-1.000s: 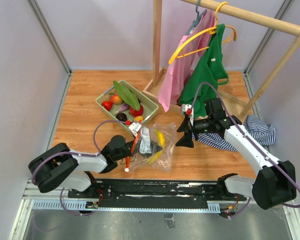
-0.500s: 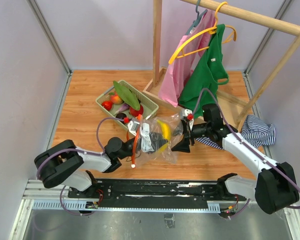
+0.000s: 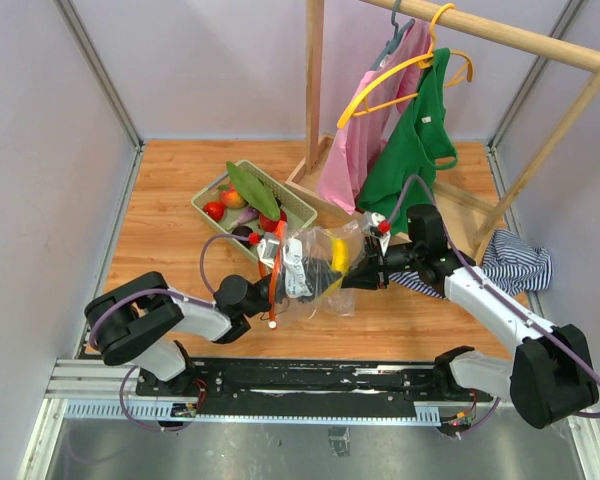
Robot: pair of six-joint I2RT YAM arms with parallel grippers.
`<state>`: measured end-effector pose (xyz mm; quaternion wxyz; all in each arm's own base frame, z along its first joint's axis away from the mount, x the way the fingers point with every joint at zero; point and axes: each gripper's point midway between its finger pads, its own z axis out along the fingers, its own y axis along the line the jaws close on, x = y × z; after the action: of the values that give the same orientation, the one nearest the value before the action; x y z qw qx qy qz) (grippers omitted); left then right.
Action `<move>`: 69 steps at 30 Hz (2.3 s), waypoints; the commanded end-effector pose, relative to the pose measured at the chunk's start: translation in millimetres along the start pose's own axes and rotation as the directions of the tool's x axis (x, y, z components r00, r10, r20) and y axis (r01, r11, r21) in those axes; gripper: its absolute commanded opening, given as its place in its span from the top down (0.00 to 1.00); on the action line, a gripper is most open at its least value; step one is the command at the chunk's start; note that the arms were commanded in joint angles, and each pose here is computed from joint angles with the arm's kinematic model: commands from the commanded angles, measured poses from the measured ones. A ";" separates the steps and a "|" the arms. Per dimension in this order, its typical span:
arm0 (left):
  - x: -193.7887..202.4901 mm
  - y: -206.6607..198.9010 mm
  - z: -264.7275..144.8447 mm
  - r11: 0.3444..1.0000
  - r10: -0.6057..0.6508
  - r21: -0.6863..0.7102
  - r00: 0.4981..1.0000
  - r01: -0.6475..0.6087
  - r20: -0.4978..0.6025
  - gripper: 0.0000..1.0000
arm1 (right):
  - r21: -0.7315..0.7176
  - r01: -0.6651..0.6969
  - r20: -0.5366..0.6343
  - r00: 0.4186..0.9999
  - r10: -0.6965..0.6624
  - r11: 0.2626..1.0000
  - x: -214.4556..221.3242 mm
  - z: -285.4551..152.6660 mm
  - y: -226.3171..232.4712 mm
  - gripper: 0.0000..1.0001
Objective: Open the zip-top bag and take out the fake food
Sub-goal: Pick up the fake fruit from the zipper food storage bag.
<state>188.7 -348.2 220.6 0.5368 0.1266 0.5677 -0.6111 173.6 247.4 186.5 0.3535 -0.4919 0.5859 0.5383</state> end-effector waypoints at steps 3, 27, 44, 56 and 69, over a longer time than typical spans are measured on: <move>11.4 -23.9 2.8 0.992 -0.035 0.123 0.998 0.041 -0.051 0.49 | -0.095 0.091 0.048 0.995 -0.087 0.991 -24.4 1.5 18.7 0.99; -37.1 3.6 -39.0 0.993 -0.068 -0.092 0.990 0.079 0.121 0.61 | 0.163 0.053 -0.035 0.998 -0.048 0.985 -9.6 -23.2 -26.3 0.99; -61.0 46.1 -80.8 0.887 0.043 -0.461 0.998 -0.022 0.036 0.63 | 0.257 -0.013 0.032 0.999 0.005 0.966 -15.4 -50.0 -43.1 0.99; -19.3 25.3 -56.6 0.925 0.237 -0.209 0.911 -0.317 -0.336 0.64 | 0.004 0.450 -0.058 0.892 -0.449 0.893 -34.2 -54.1 30.1 0.02; 4.0 14.4 -53.4 0.906 0.385 0.014 0.810 -0.423 -0.443 0.66 | -0.040 0.531 -0.142 0.835 -0.531 0.846 -73.8 -35.6 15.6 0.01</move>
<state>177.5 -289.6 173.6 0.5114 0.3101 0.6933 -0.4020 188.4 205.6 260.4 0.4652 -0.6481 0.4614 0.3882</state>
